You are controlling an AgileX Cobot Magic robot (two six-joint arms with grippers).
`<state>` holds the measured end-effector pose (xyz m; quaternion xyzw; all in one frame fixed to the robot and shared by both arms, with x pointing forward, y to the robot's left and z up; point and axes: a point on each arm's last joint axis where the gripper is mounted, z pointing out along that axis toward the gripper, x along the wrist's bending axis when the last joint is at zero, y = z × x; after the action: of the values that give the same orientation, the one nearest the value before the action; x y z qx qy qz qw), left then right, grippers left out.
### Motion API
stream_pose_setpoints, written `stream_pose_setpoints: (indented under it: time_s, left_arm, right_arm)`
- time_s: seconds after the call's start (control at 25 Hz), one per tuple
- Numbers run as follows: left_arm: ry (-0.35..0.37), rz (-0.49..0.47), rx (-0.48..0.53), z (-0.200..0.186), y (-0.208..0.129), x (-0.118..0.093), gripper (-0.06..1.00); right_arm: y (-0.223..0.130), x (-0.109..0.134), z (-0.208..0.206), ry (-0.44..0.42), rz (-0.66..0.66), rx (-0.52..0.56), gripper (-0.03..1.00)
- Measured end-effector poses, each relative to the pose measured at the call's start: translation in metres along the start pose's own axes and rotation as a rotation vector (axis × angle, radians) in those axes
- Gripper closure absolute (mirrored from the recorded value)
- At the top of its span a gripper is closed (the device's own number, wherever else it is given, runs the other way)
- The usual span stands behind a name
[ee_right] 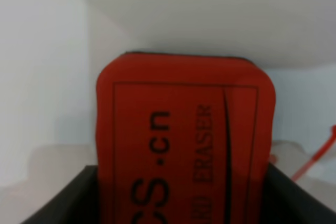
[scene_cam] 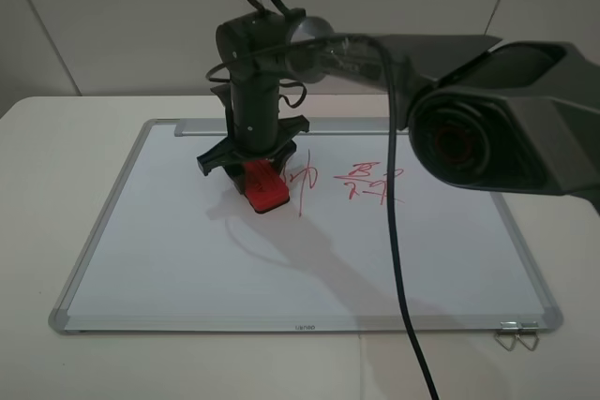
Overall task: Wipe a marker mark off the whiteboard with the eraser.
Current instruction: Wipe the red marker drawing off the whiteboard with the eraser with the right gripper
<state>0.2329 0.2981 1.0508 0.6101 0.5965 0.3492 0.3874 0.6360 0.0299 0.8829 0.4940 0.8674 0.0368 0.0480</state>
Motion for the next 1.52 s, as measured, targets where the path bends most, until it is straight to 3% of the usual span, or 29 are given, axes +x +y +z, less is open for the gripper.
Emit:
stream_pose_setpoints:
  time_s: [0.48, 0.6, 1.12, 1.52]
  left_arm:
    - [0.000, 0.000, 0.000, 0.000, 0.000, 0.000, 0.17]
    - [0.000, 0.000, 0.000, 0.000, 0.000, 0.000, 0.17]
    - [0.000, 0.000, 0.000, 0.000, 0.000, 0.000, 0.17]
    - [0.000, 0.000, 0.000, 0.000, 0.000, 0.000, 0.17]
  right_arm:
    - [0.007, -0.073, 0.003, -0.060, 0.116, -0.002, 0.46]
    - [0.007, -0.082, 0.003, -0.063, 0.132, -0.004, 0.46]
    - [0.007, -0.075, 0.003, -0.062, 0.119, -0.002, 0.46]
    - [0.006, -0.049, 0.000, -0.062, 0.077, -0.006, 0.46]
